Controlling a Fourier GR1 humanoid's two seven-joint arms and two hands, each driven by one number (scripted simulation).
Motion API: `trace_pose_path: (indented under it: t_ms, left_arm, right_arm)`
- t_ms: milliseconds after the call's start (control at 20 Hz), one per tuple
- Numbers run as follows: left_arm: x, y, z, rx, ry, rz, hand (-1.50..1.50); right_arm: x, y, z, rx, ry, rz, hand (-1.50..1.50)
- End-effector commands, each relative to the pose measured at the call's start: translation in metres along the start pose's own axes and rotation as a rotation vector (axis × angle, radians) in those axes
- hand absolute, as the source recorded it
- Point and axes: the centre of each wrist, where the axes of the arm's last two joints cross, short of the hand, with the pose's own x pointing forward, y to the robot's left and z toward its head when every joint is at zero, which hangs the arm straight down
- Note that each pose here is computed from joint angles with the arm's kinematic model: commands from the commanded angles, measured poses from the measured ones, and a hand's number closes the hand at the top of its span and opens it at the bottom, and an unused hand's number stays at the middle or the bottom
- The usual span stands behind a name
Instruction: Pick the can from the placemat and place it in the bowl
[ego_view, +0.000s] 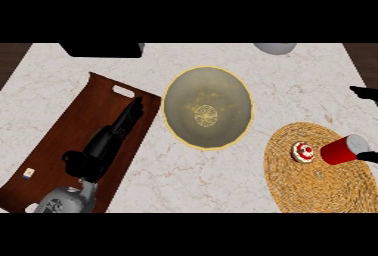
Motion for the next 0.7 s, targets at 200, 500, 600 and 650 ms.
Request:
trace_pose_path:
  t_ms: [200, 500, 600, 650]
  left_arm:
    - [0.007, -0.008, -0.007, -0.034, -0.004, -0.002, 0.00]
    - [-0.004, 0.014, -0.007, 0.005, -0.003, 0.011, 0.00]
    - [-0.002, -0.008, -0.002, -0.001, 0.008, -0.004, 0.00]
    - [-0.007, -0.001, -0.008, 0.012, 0.003, -0.003, 0.00]
  right_arm:
    - [0.048, -0.039, -0.019, 0.451, 0.288, 0.396, -1.50]
    - [0.087, -0.054, -0.048, 0.673, 0.393, 0.428, -1.50]
    - [0.091, -0.037, -0.054, 0.702, 0.401, 0.434, -1.50]
    - [0.094, -0.025, -0.064, 0.727, 0.407, 0.429, -1.50]
